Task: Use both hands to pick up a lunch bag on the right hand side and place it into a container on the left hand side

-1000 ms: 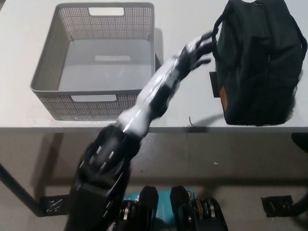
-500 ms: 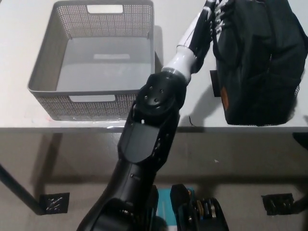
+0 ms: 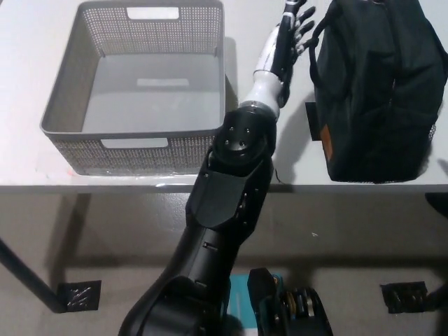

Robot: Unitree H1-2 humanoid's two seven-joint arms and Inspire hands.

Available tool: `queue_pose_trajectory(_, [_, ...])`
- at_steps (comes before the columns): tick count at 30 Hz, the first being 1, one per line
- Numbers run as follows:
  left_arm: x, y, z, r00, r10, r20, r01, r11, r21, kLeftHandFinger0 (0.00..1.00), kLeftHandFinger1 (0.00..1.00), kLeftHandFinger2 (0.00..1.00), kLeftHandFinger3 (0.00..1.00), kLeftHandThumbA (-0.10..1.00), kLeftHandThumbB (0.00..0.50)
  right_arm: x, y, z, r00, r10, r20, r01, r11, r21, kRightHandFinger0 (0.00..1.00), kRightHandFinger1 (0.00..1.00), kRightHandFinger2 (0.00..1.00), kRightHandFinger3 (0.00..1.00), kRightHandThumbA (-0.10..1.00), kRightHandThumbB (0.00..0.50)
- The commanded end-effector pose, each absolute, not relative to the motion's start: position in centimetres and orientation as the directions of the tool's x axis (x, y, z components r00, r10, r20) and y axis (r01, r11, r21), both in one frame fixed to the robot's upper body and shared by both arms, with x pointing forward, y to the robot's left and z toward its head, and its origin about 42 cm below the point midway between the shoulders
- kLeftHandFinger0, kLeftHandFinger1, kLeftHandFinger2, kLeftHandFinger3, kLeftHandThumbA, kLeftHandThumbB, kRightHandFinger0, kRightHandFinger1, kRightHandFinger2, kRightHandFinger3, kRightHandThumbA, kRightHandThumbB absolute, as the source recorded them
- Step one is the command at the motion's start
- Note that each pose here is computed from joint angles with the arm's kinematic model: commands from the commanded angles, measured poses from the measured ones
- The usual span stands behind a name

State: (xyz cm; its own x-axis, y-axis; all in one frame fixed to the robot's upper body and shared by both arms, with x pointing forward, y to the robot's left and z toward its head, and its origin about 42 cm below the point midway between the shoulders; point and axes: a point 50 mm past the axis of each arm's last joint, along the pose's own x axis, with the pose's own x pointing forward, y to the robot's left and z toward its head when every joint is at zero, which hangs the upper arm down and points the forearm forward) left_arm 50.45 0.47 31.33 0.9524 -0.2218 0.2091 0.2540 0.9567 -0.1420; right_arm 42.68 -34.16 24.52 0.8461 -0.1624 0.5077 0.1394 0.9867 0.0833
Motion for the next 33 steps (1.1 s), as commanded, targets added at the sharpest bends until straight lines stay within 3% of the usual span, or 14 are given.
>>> queue_pose_trajectory(1, [51.3, 0.1, 34.9, 0.932, -0.197, 0.305, 0.242, 0.963, -0.119, 1.0, 1.0, 1.0, 1.0, 1.0, 0.409, 43.8, -33.6, 26.6, 0.805, -0.125, 0.58, 0.086, 0.992, 0.095, 1.0, 1.0, 1.0, 1.0, 1.0, 0.304])
queue_pose_trajectory(4, [52.0, 0.1, 34.2, 0.94, -0.213, 0.265, 0.248, 0.963, -0.106, 1.0, 1.0, 1.0, 1.0, 1.0, 0.408, 44.9, -32.8, 26.4, 0.828, -0.121, 0.548, 0.056, 0.99, 0.133, 1.0, 1.0, 1.0, 1.0, 1.0, 0.292])
queue_pose_trajectory(7, [52.4, -0.2, 32.9, 0.944, -0.231, 0.235, 0.259, 0.961, -0.096, 1.0, 1.0, 1.0, 1.0, 1.0, 0.38, 46.9, -31.9, 25.8, 0.863, -0.134, 0.487, 0.054, 0.983, 0.175, 1.0, 1.0, 1.0, 1.0, 1.0, 0.306])
queue_pose_trajectory(10, [53.0, -0.8, 31.5, 0.951, -0.248, 0.187, 0.261, 0.964, -0.046, 1.0, 1.0, 1.0, 1.0, 1.0, 0.38, 48.7, -31.3, 25.4, 0.884, -0.133, 0.448, 0.056, 0.982, 0.18, 1.0, 1.0, 1.0, 1.0, 1.0, 0.349])
queue_pose_trajectory(12, [53.2, -0.9, 31.1, 0.949, -0.261, 0.177, 0.274, 0.96, -0.051, 1.0, 1.0, 1.0, 1.0, 1.0, 0.394, 49.2, -30.9, 25.4, 0.888, -0.125, 0.443, 0.049, 0.983, 0.179, 1.0, 1.0, 1.0, 1.0, 1.0, 0.35])
queue_pose_trajectory(19, [53.9, -1.1, 28.9, 0.952, -0.298, 0.066, 0.293, 0.953, 0.072, 1.0, 1.0, 1.0, 1.0, 1.0, 0.423, 50.7, -29.4, 24.4, 0.91, -0.106, 0.4, 0.018, 0.976, 0.218, 1.0, 1.0, 1.0, 1.0, 1.0, 0.311])
queue_pose_trajectory(22, [53.8, -1.1, 27.5, 0.95, -0.309, 0.028, 0.304, 0.945, 0.116, 1.0, 1.0, 1.0, 1.0, 1.0, 0.385, 50.8, -29.0, 23.9, 0.921, -0.101, 0.375, 0.008, 0.97, 0.242, 1.0, 1.0, 1.0, 1.0, 1.0, 0.294])
queue_pose_trajectory(23, [53.6, -1.3, 26.9, 0.948, -0.317, -0.007, 0.314, 0.937, 0.154, 1.0, 1.0, 1.0, 1.0, 1.0, 0.409, 50.8, -28.8, 23.7, 0.923, -0.103, 0.37, 0.007, 0.968, 0.251, 1.0, 1.0, 1.0, 1.0, 1.0, 0.28])
queue_pose_trajectory(27, [53.2, -1.9, 26.0, 0.941, -0.335, -0.039, 0.336, 0.921, 0.196, 1.0, 1.0, 1.0, 1.0, 1.0, 0.443, 51.2, -27.8, 23.2, 0.93, -0.09, 0.357, -0.015, 0.959, 0.282, 1.0, 1.0, 1.0, 1.0, 1.0, 0.286])
queue_pose_trajectory(30, [52.6, -3.0, 25.4, 0.925, -0.377, -0.054, 0.378, 0.89, 0.254, 1.0, 1.0, 1.0, 1.0, 1.0, 0.423, 51.4, -25.8, 21.4, 0.948, -0.071, 0.31, -0.038, 0.942, 0.333, 1.0, 1.0, 1.0, 1.0, 1.0, 0.312])
queue_pose_trajectory(33, [52.2, -4.2, 25.5, 0.906, -0.416, -0.074, 0.419, 0.858, 0.298, 1.0, 1.0, 1.0, 1.0, 1.0, 0.435, 51.2, -23.0, 20.7, 0.953, -0.055, 0.297, -0.069, 0.917, 0.392, 1.0, 1.0, 1.0, 1.0, 1.0, 0.252])
